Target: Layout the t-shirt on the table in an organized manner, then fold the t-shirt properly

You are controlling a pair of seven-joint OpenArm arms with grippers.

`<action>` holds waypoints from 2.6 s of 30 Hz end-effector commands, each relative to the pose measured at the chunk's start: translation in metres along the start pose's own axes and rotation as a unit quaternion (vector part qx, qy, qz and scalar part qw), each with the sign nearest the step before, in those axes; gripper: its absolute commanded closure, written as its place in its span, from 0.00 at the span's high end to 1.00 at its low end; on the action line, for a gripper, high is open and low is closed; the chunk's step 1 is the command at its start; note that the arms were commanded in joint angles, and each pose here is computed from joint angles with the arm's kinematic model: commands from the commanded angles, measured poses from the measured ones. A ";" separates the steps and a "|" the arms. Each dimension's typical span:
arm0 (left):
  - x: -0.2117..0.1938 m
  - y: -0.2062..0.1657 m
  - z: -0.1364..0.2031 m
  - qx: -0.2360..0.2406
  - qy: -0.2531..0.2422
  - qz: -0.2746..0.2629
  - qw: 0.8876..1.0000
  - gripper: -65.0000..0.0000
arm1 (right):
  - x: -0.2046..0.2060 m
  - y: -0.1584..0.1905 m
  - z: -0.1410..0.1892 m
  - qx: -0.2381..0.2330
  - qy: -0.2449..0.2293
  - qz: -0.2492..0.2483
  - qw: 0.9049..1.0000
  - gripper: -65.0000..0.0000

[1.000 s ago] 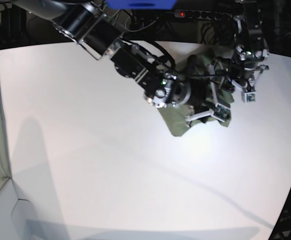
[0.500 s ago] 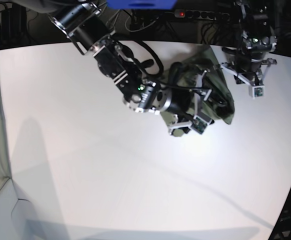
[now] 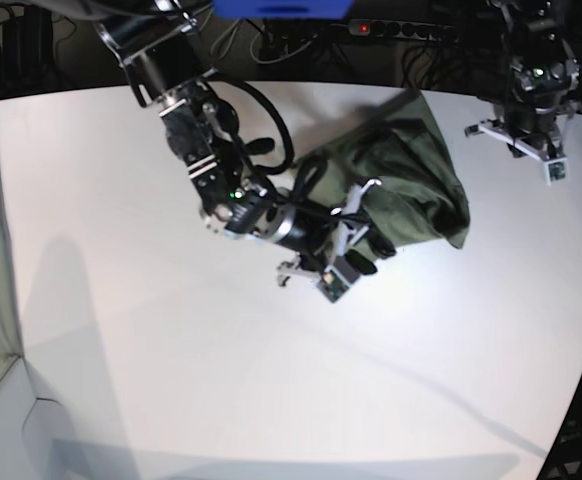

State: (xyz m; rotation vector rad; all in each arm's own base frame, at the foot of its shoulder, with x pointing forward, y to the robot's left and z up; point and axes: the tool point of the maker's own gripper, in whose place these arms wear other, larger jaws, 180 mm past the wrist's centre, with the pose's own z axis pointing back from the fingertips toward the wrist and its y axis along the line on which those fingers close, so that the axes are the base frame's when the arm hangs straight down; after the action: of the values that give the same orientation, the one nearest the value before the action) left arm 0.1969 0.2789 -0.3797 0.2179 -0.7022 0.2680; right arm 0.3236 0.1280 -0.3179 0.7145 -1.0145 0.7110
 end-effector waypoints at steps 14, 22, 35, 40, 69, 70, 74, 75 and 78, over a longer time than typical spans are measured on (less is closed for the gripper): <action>0.019 0.042 0.007 0.052 -0.032 0.022 0.998 0.08 | -0.070 0.051 0.001 0.052 0.064 -0.035 0.996 0.05; 0.018 0.043 0.008 0.053 -0.030 0.021 0.998 0.08 | -0.090 0.112 0.001 0.133 0.100 0.023 0.986 0.05; 0.026 0.073 0.022 0.061 -0.058 0.092 0.992 0.08 | -0.070 0.123 0.013 0.161 0.082 0.090 0.979 0.06; 0.026 0.077 0.029 0.026 -0.072 0.157 0.985 0.08 | -0.043 0.091 0.017 0.116 0.048 0.080 0.989 0.10; 0.021 -0.056 0.015 -0.294 0.037 0.322 0.899 0.82 | -0.089 -0.010 0.078 -0.008 0.137 0.066 0.988 0.49; 0.021 -0.061 0.013 -0.299 0.041 0.323 0.897 0.82 | -0.089 -0.010 0.078 -0.008 0.137 0.066 0.988 0.49; 0.022 -0.075 0.009 -0.312 0.045 0.320 0.893 0.82 | -0.093 -0.014 0.081 -0.010 0.143 0.069 0.987 0.49; 0.025 -0.078 0.009 -0.315 0.040 0.320 0.893 0.82 | -0.093 -0.014 0.082 -0.011 0.144 0.069 0.987 0.49; 0.022 -0.091 0.006 -0.324 0.044 0.314 0.891 0.82 | -0.094 -0.015 0.082 -0.011 0.145 0.070 0.987 0.49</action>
State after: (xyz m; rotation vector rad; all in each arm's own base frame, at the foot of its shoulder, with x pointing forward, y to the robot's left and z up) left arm 0.2353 0.1948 -0.3772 -0.6510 -0.7050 0.6271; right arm 0.2544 0.0303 -0.3922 0.4814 -0.7543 0.8954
